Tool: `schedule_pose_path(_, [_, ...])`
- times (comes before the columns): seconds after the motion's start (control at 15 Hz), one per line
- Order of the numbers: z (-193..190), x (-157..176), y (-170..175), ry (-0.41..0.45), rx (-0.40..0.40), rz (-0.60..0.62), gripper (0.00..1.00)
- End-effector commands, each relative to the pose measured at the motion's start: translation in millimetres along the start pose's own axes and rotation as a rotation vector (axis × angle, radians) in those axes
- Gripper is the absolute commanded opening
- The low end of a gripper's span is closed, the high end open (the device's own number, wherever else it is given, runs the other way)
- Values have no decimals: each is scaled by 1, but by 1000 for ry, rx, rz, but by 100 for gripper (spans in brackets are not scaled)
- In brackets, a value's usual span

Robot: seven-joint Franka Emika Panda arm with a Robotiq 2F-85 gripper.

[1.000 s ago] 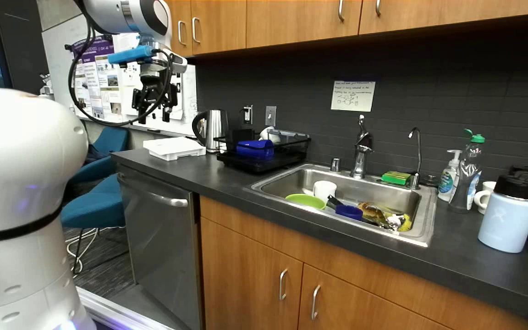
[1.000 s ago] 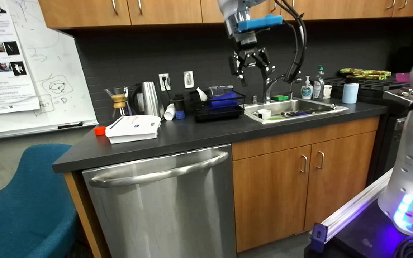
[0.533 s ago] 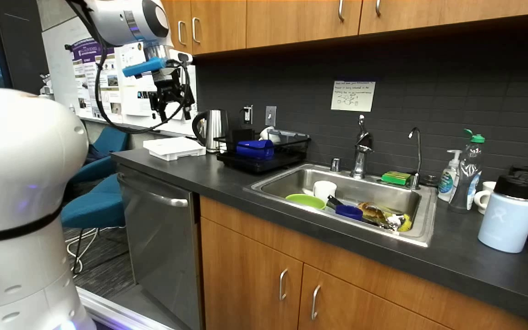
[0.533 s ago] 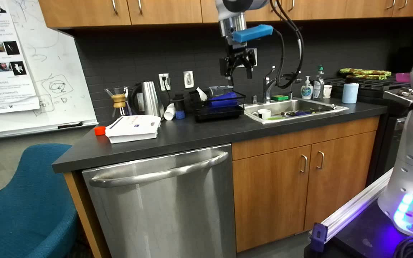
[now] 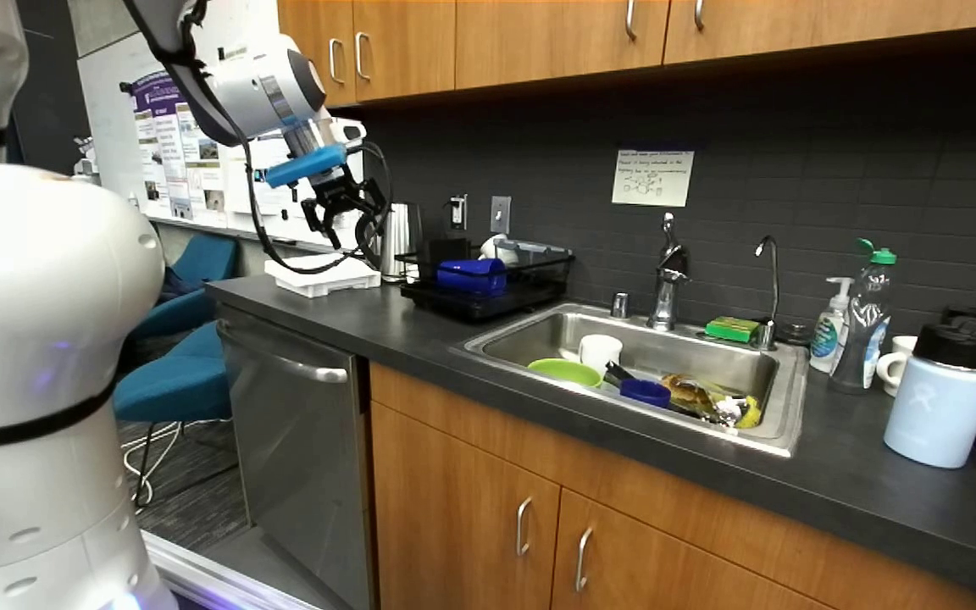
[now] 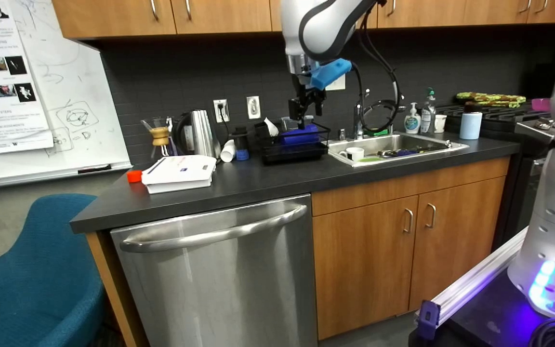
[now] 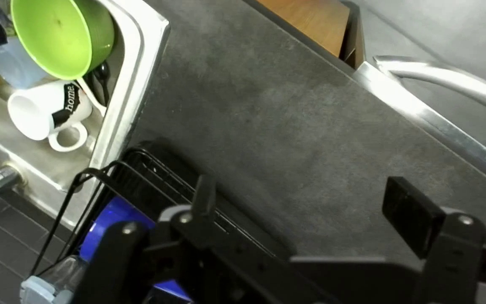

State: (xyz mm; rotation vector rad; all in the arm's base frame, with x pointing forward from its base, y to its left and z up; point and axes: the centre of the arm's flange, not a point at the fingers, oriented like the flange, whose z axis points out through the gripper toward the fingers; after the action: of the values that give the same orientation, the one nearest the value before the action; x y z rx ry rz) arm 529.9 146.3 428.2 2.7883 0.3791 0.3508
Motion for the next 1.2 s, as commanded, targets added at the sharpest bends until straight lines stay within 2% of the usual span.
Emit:
schedule_pose_path(0.0, [1, 21, 11, 20, -56, -192, 100])
schedule_pose_path(0.4, [-15, 44, 52, 58, -188, -458, 100])
schedule_pose_path(0.53, [-22, 50, 65, 62, -193, -443, 100])
schedule_pose_path(0.6, [-17, 37, 52, 60, -172, -425, 100])
schedule_pose_path(1.07, [-17, 37, 50, 60, -170, -428, 100])
schedule_pose_path(1.13, [-13, 41, 41, 77, -203, -394, 100])
